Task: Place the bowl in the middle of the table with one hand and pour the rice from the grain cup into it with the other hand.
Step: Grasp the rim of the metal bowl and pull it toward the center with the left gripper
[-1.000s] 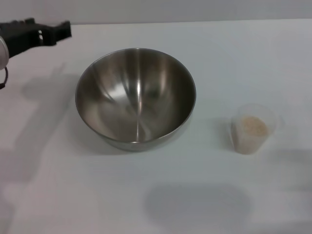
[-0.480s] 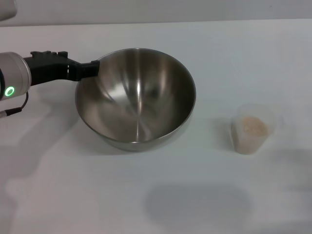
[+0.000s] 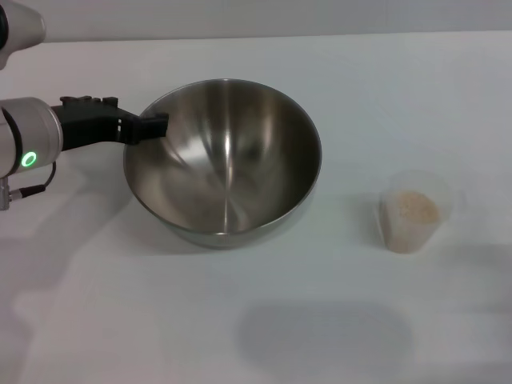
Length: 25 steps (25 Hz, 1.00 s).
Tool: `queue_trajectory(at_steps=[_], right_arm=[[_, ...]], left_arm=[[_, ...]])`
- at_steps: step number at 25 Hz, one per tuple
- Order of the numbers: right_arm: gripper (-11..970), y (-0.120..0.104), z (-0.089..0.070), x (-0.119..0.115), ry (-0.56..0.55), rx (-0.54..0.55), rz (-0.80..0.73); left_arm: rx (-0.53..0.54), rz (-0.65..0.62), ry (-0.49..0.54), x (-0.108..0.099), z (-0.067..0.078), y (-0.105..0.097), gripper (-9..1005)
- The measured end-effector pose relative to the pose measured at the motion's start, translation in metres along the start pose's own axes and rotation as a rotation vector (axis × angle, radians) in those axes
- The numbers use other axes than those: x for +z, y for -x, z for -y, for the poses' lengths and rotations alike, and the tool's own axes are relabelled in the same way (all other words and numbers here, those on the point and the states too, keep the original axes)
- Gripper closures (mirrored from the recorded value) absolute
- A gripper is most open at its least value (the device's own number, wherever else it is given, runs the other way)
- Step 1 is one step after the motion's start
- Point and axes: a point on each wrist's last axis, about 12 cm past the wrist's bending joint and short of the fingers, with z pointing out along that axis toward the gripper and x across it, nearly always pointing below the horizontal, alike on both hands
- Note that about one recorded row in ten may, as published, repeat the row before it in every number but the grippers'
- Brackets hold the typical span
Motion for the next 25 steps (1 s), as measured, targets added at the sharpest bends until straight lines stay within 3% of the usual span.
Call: queue_trajectory(at_steps=[25], right_arm=[[187,-0.001,-0.001,0.002,0.002,0.002,-0.003]], left_arm=[[-0.012,-0.027,0.016,0.020,-0.003,-0.020,172]])
